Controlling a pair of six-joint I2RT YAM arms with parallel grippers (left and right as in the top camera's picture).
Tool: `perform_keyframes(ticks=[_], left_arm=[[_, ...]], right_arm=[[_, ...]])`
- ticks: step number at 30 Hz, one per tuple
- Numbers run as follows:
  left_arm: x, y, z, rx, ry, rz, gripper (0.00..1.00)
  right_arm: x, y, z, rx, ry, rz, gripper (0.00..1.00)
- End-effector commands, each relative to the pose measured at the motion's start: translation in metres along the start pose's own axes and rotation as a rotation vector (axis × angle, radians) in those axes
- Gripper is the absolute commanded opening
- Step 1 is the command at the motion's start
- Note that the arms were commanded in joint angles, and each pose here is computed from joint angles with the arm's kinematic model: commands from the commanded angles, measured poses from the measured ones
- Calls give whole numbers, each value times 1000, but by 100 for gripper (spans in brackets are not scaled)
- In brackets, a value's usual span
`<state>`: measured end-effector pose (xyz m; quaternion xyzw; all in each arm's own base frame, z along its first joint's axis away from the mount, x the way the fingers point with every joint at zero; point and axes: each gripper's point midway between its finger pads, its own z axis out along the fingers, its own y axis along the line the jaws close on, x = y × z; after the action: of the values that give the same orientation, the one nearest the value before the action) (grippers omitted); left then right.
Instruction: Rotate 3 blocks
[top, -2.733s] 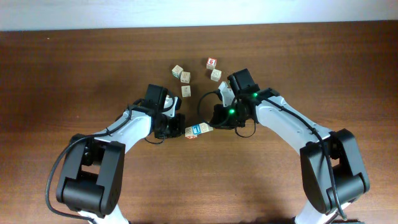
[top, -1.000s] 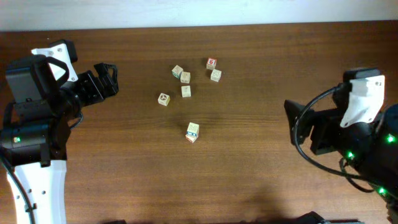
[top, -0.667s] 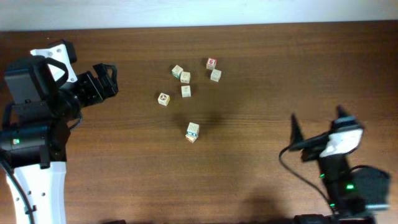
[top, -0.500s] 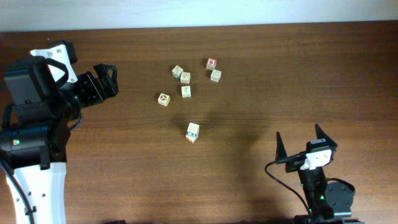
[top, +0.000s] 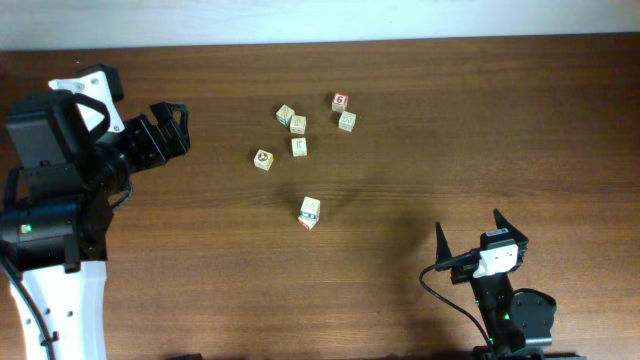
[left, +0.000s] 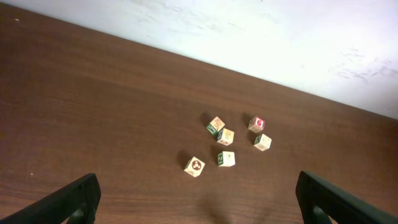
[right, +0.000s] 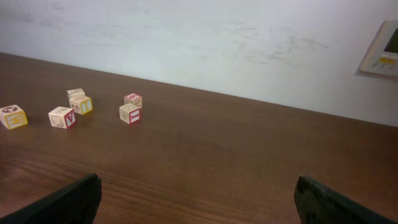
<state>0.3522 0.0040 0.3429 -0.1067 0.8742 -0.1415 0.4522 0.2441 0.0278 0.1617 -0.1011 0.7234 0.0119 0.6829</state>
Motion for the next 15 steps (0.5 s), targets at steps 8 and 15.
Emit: perform_keyframes(ticks=[8, 15], left_arm=[[38, 46, -26, -241, -10, 75, 99], [140, 44, -6, -123, -356, 528, 99]], right_arm=[[1, 3, 0, -11, -8, -1, 98], [1, 3, 0, -11, -8, -1, 98]])
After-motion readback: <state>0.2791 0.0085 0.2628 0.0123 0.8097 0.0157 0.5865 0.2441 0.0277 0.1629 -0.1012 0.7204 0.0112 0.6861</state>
